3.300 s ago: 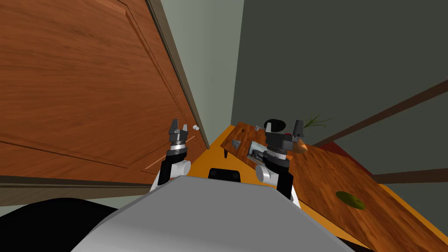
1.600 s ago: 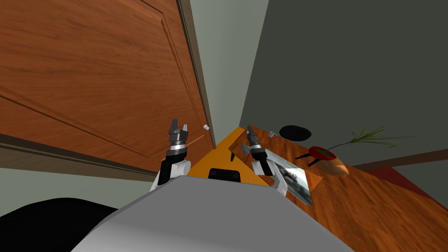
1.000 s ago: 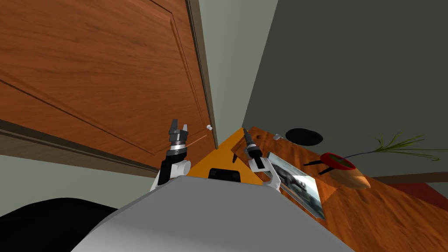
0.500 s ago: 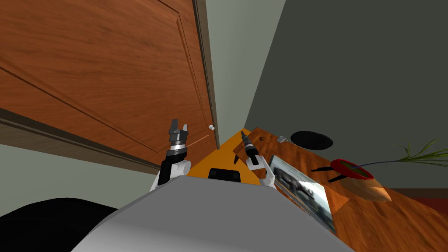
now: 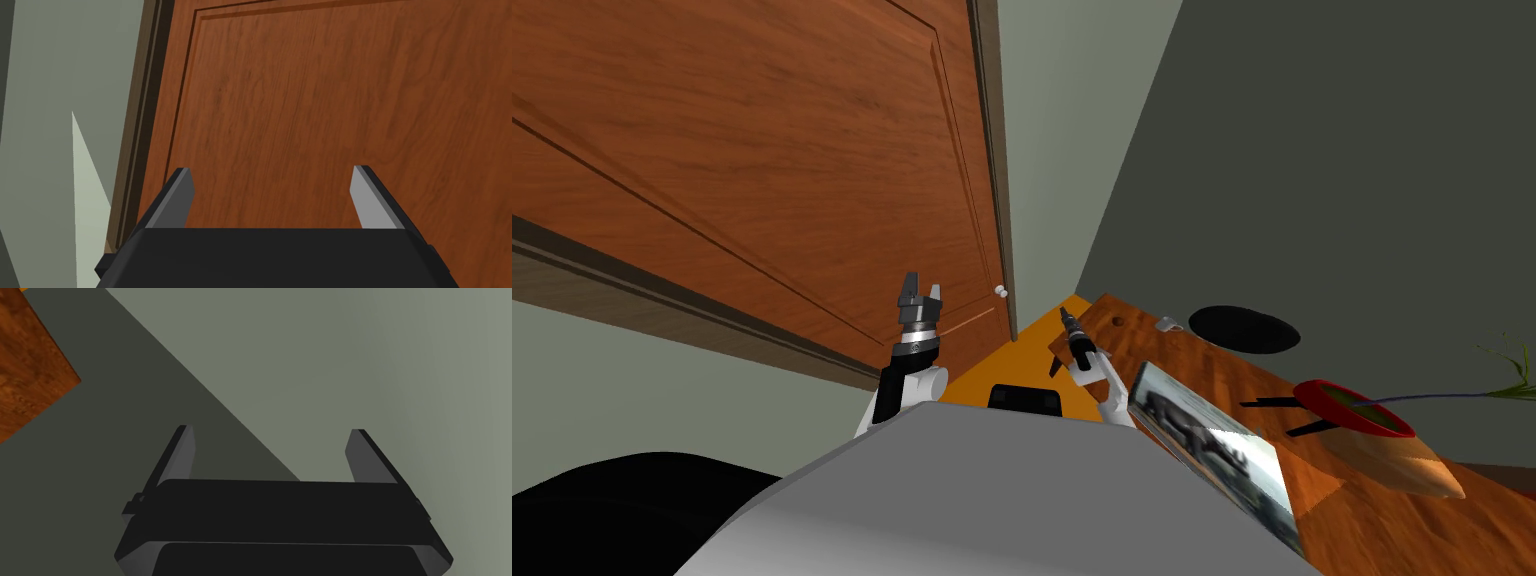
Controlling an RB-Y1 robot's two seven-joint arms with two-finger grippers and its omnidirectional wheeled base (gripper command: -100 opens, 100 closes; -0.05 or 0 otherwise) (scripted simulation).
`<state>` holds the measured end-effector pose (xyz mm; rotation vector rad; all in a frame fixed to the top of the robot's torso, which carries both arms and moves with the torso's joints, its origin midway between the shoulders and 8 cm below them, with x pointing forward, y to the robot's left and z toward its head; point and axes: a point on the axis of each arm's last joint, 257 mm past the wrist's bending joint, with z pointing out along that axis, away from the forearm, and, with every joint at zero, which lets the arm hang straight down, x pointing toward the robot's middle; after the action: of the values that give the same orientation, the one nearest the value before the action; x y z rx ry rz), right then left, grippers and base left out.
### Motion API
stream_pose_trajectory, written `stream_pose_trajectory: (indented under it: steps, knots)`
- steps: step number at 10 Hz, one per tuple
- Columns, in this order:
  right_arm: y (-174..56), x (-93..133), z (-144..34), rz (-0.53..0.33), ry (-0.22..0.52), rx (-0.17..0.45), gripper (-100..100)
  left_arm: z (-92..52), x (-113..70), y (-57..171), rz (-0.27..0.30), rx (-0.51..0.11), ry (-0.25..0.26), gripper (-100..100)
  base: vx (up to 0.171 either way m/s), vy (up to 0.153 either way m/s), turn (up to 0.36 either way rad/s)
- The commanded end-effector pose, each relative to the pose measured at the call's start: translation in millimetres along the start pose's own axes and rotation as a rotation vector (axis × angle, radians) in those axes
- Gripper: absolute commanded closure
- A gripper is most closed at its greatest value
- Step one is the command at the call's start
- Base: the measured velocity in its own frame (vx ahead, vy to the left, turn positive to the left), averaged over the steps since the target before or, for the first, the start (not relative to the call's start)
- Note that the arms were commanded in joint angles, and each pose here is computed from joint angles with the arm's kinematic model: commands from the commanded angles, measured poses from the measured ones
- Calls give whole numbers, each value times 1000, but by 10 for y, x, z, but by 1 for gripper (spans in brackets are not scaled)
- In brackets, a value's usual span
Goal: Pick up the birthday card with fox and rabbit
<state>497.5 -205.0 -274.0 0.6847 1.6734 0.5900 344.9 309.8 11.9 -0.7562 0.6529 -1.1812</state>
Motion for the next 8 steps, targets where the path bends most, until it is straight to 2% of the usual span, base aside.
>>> stream_pose_trajectory:
  steps: [1, 2, 3, 4, 5, 6, 7, 8]
  knots:
    - [-132, 84, 25, -40, 13, 51, -100, 0, 0, 0, 0, 0, 0, 0, 8, 9, 65]
    - [-132, 84, 25, -40, 13, 51, -100, 0, 0, 0, 0, 0, 0, 0, 0, 0, 0]
    - [-287, 195, 73, -108, 31, 100, -100, 0, 0, 0, 0, 0, 0, 0, 3, 9, 102]
    - [-330, 195, 69, -109, 32, 116, -100, 0, 0, 0, 0, 0, 0, 0, 3, 7, 57]
    - [-459, 281, 107, -178, 46, 158, -100, 0, 0, 0, 0, 0, 0, 0, 2, 11, 83]
    - [-530, 295, 98, -180, 50, 180, -100, 0, 0, 0, 0, 0, 0, 0, 2, 7, 48]
    - [-615, 347, 131, -249, 60, 212, -100, 0, 0, 0, 0, 0, 0, 0, 0, 5, 101]
    - [-729, 382, 113, -254, 69, 242, -100, 0, 0, 0, 0, 0, 0, 0, -1, 1, 44]
